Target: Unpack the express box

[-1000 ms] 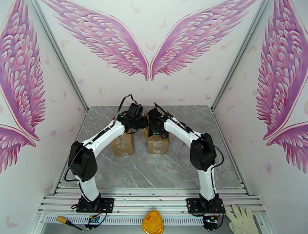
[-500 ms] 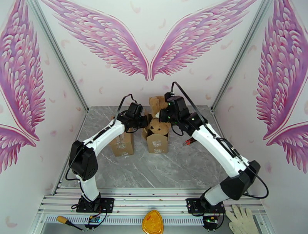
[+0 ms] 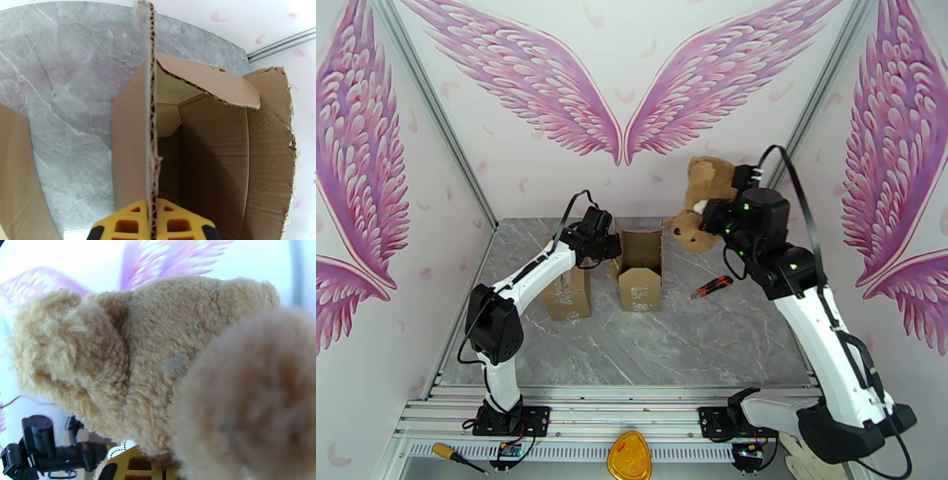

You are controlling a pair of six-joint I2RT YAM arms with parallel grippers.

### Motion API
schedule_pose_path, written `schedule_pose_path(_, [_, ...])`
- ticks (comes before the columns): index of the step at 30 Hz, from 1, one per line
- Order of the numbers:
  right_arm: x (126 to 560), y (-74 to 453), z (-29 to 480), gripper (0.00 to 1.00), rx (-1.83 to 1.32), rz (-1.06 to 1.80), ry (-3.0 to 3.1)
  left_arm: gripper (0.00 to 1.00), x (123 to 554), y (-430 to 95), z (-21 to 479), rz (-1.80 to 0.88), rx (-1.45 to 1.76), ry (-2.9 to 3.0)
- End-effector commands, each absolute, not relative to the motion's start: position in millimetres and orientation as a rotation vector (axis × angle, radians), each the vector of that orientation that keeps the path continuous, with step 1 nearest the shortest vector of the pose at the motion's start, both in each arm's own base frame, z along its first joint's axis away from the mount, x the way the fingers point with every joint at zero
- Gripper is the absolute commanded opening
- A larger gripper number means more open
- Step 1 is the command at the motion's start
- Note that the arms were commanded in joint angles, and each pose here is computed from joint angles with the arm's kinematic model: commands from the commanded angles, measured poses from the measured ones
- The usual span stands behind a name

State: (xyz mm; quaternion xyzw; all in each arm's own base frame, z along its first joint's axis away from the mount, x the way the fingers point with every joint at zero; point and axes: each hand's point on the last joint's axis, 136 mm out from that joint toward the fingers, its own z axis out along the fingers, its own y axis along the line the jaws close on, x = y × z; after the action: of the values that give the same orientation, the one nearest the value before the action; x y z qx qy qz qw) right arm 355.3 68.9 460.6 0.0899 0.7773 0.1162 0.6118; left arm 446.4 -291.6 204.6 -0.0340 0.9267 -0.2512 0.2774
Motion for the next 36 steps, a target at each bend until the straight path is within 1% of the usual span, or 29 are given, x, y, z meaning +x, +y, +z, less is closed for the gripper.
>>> schedule_pose_path(1, [364.2, 57.3, 428.6, 0.00, 0.164, 0.139, 1.886, 0.00, 452.9, -288.7, 194.7, -0.638, -0.135, 2.521])
schedule_pose_path(5, [383.5, 43.7, 363.6, 0.00, 0.186, 0.004, 2.035, 0.00, 461.4, -293.8, 204.7, -0.677, -0.185, 2.478])
schedule_pose_path(11, [423.1, 45.5, 268.6, 0.00, 0.197, -0.040, 2.185, 0.00, 470.0, -304.7, 206.6, -0.694, -0.207, 2.465])
schedule_pose_path(16, [459.6, 50.2, 227.0, 0.00, 0.189, -0.055, 2.232, 0.00, 478.8, -306.4, 208.7, -0.685, -0.221, 2.452])
schedule_pose_path(25, [503.3, 52.5, 147.4, 0.02, 0.166, -0.153, 2.371, 0.00, 482.3, -328.2, 207.7, -0.716, -0.205, 2.453])
schedule_pose_path(27, [507.9, 53.7, 140.4, 0.04, 0.163, -0.162, 2.397, 0.00, 482.2, -330.4, 206.8, -0.714, -0.198, 2.457])
schedule_pose_path(28, [510.4, 54.1, 141.1, 0.07, 0.168, -0.157, 2.395, 0.00, 482.1, -330.2, 205.4, -0.710, -0.200, 2.460])
schedule_pose_path(29, [512.3, 54.3, 142.9, 0.15, 0.164, -0.158, 2.386, 0.00, 483.0, -330.1, 206.3, -0.712, -0.201, 2.456])
schedule_pose_path(30, [513.7, 54.3, 145.2, 0.33, 0.153, -0.160, 2.379, 0.04, 483.5, -331.0, 206.2, -0.720, -0.204, 2.457])
schedule_pose_path(31, [514.6, 54.6, 149.0, 0.50, 0.141, -0.162, 2.375, 0.10, 483.7, -332.8, 207.2, -0.731, -0.202, 2.457])
schedule_pose_path(32, [514.5, 53.4, 152.0, 0.64, 0.132, -0.174, 2.375, 0.19, 483.5, -334.3, 208.9, -0.740, -0.197, 2.457])
schedule_pose_path(33, [513.4, 51.0, 157.1, 0.73, 0.134, -0.190, 2.375, 0.27, 483.1, -335.4, 209.6, -0.750, -0.199, 2.460])
schedule_pose_path(35, [510.3, 44.6, 169.1, 0.82, 0.153, -0.226, 2.357, 0.34, 480.8, -338.9, 215.5, -0.767, -0.183, 2.453])
schedule_pose_path(36, [506.4, 42.6, 178.8, 0.87, 0.160, -0.231, 2.342, 0.41, 479.0, -339.1, 218.2, -0.765, -0.177, 2.452])
